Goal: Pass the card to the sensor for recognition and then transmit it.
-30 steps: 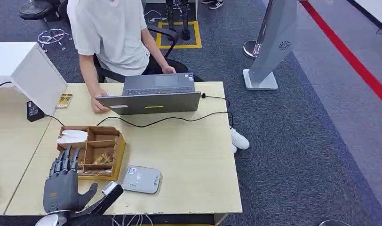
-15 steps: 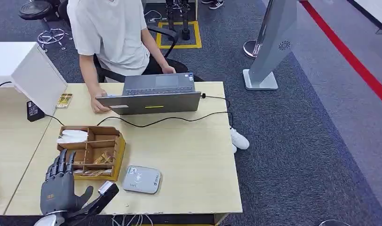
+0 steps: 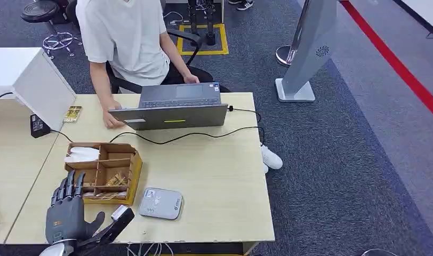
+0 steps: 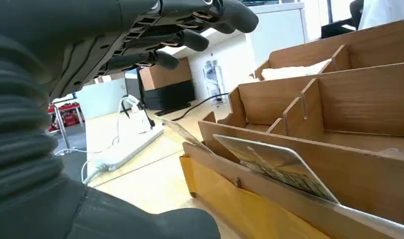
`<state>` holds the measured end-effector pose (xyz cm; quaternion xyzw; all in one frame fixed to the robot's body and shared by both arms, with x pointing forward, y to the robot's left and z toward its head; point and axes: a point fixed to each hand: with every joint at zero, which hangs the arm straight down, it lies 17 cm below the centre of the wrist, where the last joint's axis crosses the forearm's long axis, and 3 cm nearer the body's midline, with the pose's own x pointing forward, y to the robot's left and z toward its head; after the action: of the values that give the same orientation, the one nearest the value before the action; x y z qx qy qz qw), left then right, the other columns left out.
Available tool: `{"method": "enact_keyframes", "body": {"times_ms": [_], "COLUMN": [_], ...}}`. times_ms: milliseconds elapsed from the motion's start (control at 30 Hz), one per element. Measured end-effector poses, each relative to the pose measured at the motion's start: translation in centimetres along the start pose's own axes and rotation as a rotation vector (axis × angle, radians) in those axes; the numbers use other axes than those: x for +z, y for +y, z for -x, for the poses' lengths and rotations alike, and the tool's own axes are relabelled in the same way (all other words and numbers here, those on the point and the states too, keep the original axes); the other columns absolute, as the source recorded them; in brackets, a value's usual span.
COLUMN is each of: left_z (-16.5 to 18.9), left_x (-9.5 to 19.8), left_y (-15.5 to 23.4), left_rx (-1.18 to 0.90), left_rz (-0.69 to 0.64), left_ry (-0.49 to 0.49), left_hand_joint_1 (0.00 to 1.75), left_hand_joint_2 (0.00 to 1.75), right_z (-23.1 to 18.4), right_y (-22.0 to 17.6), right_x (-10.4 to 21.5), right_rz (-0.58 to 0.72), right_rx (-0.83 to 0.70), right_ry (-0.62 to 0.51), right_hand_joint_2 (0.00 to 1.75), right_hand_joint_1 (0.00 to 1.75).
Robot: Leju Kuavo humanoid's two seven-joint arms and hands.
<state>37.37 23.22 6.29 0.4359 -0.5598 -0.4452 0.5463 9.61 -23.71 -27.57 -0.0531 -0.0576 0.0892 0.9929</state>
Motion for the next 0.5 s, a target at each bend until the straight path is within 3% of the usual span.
{"method": "enact_keyframes", "body": {"times_ms": [500], "left_z": [-0.34], "left_x": [-0.34], "left_y": [-0.45], "left_rx": [-0.007], "left_rz": [0.006], "left_ry": [-0.011], "left_hand_joint_1": [0.0], "left_hand_joint_2": [1.75], "right_z": [-0.01], "right_y": [-0.01], "right_x": [0.0], "right_rz": [0.0], "right_rx": [0.004], "right_ry": [-0.001], "right_hand_joint_2": [1.75], "right_hand_joint_1": [0.0]}}
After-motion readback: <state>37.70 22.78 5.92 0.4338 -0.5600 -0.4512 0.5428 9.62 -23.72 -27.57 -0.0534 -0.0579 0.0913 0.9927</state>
